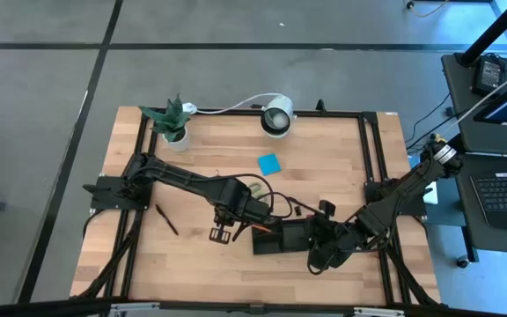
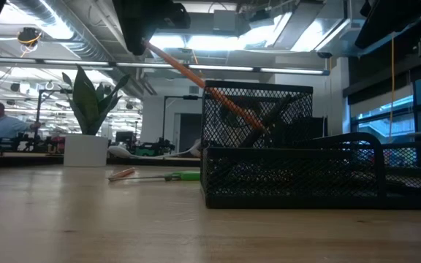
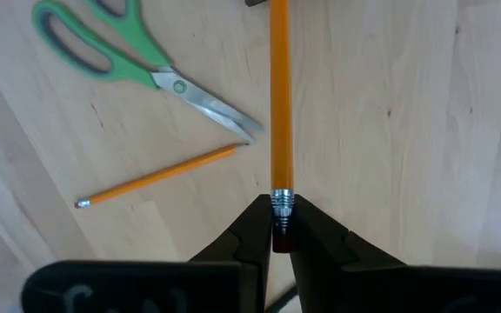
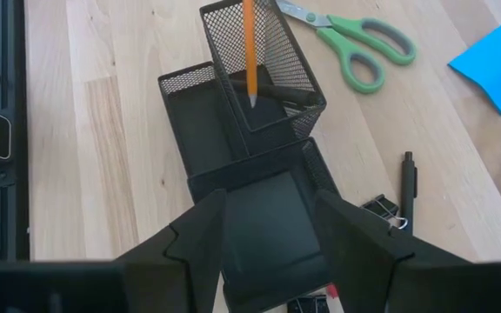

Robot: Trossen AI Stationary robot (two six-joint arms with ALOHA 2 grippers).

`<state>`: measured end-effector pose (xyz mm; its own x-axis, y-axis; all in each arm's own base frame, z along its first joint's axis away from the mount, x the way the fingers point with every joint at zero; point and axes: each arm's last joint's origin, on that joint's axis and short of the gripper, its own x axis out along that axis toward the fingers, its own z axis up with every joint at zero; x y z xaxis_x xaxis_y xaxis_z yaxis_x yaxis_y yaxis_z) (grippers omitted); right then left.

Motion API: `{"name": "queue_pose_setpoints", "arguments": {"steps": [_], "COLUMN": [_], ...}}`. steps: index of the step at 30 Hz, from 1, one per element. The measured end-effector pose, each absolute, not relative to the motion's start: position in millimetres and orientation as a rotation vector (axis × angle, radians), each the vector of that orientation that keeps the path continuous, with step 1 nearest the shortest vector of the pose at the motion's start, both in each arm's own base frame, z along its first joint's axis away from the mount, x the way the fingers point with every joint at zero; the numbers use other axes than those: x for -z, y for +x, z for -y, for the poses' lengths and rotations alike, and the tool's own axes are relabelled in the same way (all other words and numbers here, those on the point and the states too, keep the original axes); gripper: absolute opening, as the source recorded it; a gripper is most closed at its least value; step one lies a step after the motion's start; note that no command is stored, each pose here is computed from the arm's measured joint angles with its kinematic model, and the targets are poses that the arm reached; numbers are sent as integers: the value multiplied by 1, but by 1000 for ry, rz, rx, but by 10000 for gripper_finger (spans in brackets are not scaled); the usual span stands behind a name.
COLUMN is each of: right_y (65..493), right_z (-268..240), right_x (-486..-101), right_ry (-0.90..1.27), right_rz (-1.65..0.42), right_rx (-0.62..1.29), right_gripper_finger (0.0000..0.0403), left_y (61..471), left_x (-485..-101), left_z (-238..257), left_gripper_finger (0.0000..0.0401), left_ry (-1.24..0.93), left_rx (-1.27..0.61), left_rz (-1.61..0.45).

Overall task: Pick and place office supplies into organizer
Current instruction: Put the bottom pencil into the desk organizer

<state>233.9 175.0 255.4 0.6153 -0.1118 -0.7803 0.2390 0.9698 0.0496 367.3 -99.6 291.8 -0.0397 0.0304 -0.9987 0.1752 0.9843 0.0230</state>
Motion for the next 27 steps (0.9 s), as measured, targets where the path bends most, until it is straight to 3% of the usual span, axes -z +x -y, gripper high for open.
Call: {"name": "queue_pose_setpoints", "arguments": {"steps": [21, 27], "right_y": [234, 234], "right_z": [-175, -175], "right_x": [-255, -255], "right_ry": [129, 130], "right_rz": [-892, -892], "right_rx": [195, 195], "right_gripper_finger": [177, 177], "left_y": [371, 372], "left_x": [-292, -292], "left_z": [103, 104], "left_gripper_finger": [34, 58], "left_ry": [123, 108], "left_rx": [218, 248], "left_rz": [-1574, -1562]}}
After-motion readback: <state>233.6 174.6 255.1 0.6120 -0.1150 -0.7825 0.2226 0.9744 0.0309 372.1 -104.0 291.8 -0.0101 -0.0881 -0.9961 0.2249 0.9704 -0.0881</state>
